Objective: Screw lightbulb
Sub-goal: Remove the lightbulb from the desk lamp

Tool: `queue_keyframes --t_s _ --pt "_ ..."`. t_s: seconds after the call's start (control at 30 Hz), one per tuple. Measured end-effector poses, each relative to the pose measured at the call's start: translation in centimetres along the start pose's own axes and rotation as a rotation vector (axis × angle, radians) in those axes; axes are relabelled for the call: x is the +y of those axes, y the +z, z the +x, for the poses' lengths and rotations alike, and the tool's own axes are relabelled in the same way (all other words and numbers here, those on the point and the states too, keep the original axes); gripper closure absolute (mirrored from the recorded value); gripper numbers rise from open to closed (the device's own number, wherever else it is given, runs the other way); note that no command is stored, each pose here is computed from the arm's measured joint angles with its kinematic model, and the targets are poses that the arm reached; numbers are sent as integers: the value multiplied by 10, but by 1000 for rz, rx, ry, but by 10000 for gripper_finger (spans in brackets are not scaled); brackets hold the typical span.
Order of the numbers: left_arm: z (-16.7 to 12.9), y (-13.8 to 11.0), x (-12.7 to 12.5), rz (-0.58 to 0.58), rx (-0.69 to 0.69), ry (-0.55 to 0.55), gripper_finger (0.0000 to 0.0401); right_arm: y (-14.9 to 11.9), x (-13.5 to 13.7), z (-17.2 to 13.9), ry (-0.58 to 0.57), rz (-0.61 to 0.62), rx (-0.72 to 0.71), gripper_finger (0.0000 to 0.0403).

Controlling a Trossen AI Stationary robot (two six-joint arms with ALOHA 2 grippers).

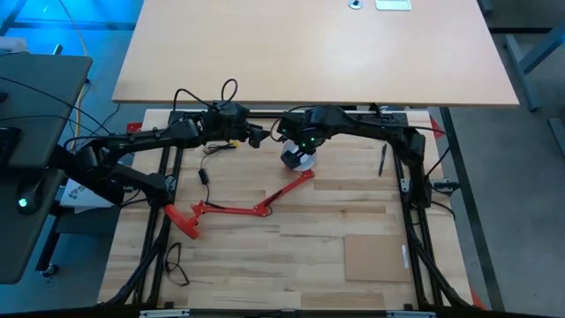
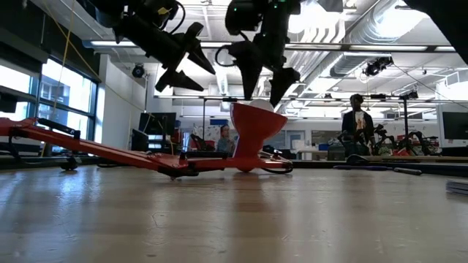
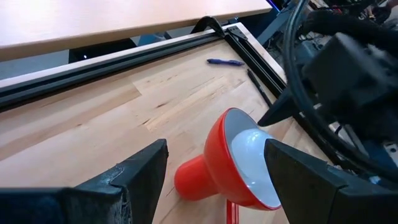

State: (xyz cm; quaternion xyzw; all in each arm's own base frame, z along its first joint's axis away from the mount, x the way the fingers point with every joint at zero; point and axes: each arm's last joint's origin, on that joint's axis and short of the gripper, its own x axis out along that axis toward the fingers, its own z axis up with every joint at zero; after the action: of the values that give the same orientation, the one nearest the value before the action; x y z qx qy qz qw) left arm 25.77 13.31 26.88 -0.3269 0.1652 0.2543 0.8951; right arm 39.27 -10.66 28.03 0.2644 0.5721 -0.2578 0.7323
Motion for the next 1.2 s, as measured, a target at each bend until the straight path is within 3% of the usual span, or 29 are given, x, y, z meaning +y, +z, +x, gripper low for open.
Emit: queue_keyframes --t_s 0.37,0.73,0.97,1.2 --pt "0 0 0 -9 0 3 140 7 3 15 -28 28 -30 18" --pt "0 0 0 -9 1 1 140 4 -1 17 -105 -28 -5 21" --pt "0 0 0 -9 3 3 140 5 1 20 -72 -27 4 57" --pt "0 -1 1 -10 9 8 140 6 2 26 -75 -41 13 124"
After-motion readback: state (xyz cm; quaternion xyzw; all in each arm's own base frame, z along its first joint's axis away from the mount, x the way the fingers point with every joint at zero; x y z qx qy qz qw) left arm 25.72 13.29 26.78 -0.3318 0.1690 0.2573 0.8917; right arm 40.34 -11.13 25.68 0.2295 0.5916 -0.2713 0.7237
